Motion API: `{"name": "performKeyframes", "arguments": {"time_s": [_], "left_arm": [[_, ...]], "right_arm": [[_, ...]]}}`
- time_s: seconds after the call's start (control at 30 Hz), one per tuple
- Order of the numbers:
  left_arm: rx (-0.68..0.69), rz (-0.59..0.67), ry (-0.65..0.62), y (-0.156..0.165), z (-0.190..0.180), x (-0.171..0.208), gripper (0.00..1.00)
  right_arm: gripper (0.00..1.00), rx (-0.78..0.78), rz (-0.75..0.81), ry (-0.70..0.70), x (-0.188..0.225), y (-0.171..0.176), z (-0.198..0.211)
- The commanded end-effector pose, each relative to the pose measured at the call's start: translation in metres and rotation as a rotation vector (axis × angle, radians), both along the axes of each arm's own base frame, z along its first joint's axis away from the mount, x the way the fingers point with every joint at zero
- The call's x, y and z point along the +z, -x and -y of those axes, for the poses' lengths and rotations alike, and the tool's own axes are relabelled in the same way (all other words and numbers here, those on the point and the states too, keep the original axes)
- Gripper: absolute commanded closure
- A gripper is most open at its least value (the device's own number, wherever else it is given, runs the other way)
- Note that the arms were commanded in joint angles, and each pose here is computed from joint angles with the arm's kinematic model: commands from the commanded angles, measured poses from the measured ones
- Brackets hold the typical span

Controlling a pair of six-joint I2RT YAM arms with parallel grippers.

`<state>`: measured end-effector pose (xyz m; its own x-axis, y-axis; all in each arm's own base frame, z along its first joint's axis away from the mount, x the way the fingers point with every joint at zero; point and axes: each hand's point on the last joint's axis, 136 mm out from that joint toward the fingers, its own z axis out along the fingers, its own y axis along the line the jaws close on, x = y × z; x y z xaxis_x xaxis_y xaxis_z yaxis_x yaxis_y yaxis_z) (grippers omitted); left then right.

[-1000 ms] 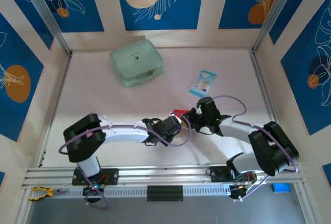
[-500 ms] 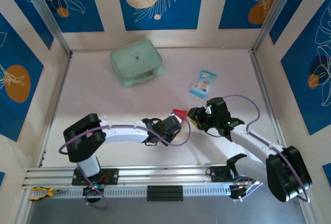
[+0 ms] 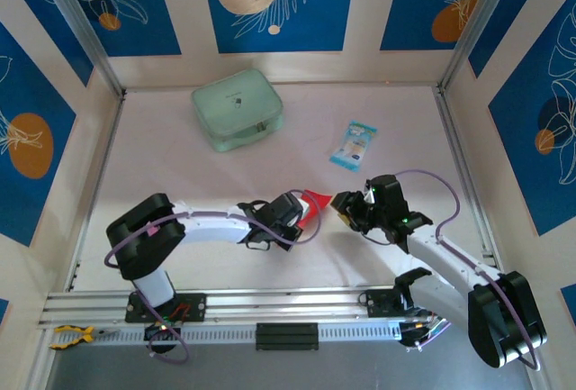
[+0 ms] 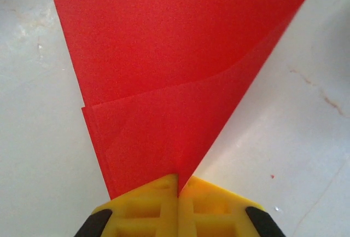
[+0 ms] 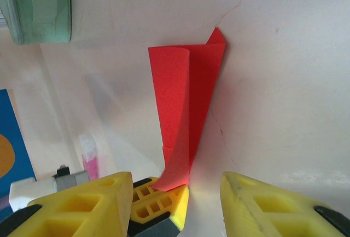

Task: Fold a paper plane with a square sheet of paper (pick it up from the middle)
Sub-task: Fold the wing for the fifth time at the center of the table.

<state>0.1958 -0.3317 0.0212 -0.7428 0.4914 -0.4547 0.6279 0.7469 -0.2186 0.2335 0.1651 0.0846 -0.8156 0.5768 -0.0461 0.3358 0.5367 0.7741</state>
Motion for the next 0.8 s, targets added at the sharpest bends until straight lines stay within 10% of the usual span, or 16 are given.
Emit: {"name": "performKeyframes", "arguments": {"time_s": [0.0, 0.77], "left_arm": [[-0.018, -0.109, 0.122, 0.009, 0.01, 0.004, 0.99], [0.001, -0.451, 0.458, 0.007, 0.03, 0.012, 0.98]], "right_arm": [[0.54, 0.033, -0.004, -0.01, -0.005, 0.005, -0.002], [0.75, 0.315, 0.103, -0.055, -0.004, -0.001, -0.05]]}}
